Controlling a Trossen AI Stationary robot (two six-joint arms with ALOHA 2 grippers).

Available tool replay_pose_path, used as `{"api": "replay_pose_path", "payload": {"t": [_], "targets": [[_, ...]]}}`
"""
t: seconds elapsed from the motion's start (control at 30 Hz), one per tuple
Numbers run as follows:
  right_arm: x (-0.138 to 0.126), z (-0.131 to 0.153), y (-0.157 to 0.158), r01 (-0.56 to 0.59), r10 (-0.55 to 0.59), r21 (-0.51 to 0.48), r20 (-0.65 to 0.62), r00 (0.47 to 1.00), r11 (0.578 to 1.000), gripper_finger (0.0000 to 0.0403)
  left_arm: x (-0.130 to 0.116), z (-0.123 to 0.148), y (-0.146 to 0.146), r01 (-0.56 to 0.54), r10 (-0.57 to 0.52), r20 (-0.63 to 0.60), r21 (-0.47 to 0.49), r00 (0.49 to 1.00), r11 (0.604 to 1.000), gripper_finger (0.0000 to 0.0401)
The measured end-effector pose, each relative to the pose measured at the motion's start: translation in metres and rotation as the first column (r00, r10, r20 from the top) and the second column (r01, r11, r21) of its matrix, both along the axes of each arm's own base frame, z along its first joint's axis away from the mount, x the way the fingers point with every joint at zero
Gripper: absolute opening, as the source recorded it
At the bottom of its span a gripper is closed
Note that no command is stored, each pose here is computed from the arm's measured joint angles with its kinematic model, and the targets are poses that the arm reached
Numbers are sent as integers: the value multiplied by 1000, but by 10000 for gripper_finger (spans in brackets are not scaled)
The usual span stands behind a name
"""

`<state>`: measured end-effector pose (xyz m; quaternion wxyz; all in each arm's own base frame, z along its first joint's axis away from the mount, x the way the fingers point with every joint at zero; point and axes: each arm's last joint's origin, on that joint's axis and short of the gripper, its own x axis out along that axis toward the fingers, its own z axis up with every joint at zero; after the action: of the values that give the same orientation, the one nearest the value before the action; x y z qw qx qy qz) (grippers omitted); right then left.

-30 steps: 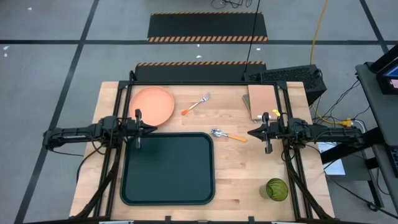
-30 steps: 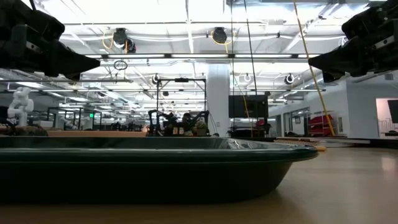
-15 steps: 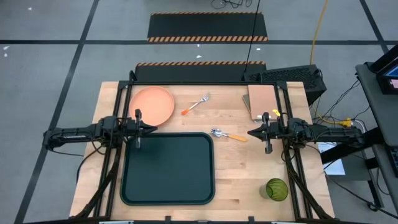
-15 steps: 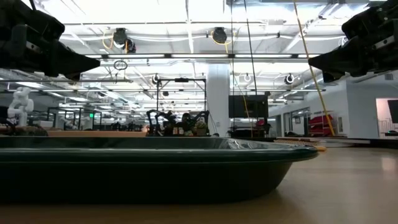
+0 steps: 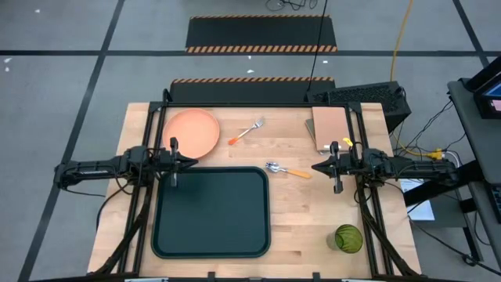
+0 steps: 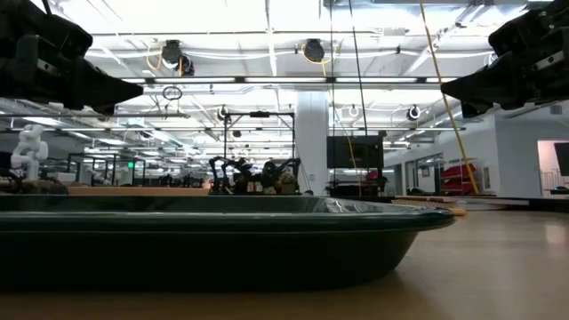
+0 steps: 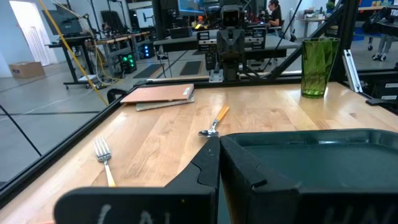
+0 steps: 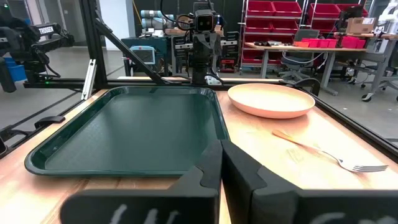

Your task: Pick and place plate/cup/fork/spoon on tray

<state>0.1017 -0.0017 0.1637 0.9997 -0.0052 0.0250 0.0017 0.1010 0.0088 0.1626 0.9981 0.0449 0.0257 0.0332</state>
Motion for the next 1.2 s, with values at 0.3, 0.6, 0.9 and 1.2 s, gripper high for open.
{"api": "replay_pose_path", "payload": {"t": [0.3,0.6,0.9,1.2], "targets": [[0,0,0,0,0,0,0,1000,1000,0,0,0,0,0,0,-1,0,1000,1000,15],[0,4,0,-1,-7,178,41,999,984,0,0,0,0,0,0,0,0,1000,1000,15],[-2,21,6,-166,141,218,125,982,962,0,0,0,0,0,0,0,0,1000,1000,15],[-6,92,14,-182,163,167,124,979,969,0,0,0,0,0,0,7,1,1000,1000,15]]}}
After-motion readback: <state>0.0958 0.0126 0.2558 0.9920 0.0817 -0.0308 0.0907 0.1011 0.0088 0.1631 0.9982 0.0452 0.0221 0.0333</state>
